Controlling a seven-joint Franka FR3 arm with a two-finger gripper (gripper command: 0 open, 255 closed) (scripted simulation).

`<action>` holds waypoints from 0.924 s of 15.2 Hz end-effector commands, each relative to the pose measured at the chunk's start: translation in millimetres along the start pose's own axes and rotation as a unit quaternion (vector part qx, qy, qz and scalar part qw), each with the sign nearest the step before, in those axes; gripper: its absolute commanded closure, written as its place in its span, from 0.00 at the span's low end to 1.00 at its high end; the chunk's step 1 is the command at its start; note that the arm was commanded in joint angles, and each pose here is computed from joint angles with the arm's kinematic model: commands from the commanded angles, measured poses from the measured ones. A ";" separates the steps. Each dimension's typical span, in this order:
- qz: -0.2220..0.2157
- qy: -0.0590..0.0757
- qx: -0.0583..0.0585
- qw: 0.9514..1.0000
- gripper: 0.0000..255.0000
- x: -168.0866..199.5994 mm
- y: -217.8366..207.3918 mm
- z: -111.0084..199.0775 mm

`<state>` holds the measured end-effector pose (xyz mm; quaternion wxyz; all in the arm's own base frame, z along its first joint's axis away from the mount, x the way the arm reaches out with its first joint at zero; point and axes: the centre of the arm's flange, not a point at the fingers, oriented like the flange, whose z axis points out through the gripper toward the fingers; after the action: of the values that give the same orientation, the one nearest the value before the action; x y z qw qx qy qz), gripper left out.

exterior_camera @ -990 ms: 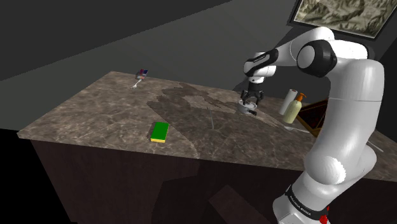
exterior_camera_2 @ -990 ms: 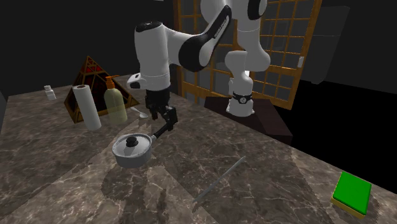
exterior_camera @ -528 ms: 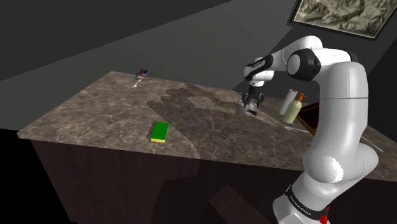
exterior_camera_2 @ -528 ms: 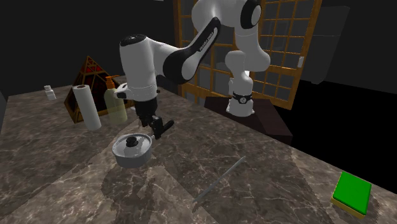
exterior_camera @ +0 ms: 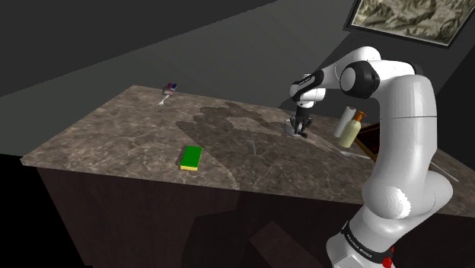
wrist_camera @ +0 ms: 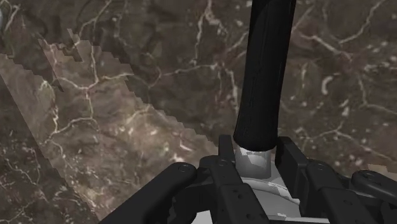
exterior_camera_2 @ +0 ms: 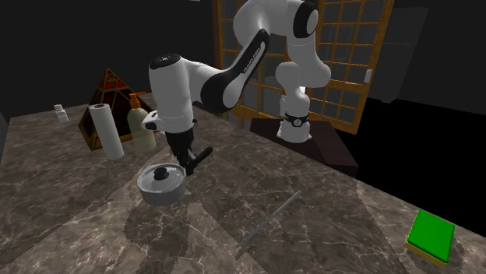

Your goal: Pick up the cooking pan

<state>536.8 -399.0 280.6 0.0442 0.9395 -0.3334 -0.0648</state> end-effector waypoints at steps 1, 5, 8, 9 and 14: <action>0.000 0.000 0.000 1.000 1.00 0.1 0.2 0.2; 0.000 0.000 0.000 1.000 1.00 0.1 0.1 0.2; 0.000 0.000 0.000 1.000 1.00 -0.5 1.0 -5.0; 0.000 0.000 0.000 1.000 1.00 -1.1 1.7 -10.2; 0.000 0.000 0.000 1.000 1.00 -3.4 5.0 -36.3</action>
<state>536.2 -399.4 312.2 0.0442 0.9395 -0.3333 -0.0648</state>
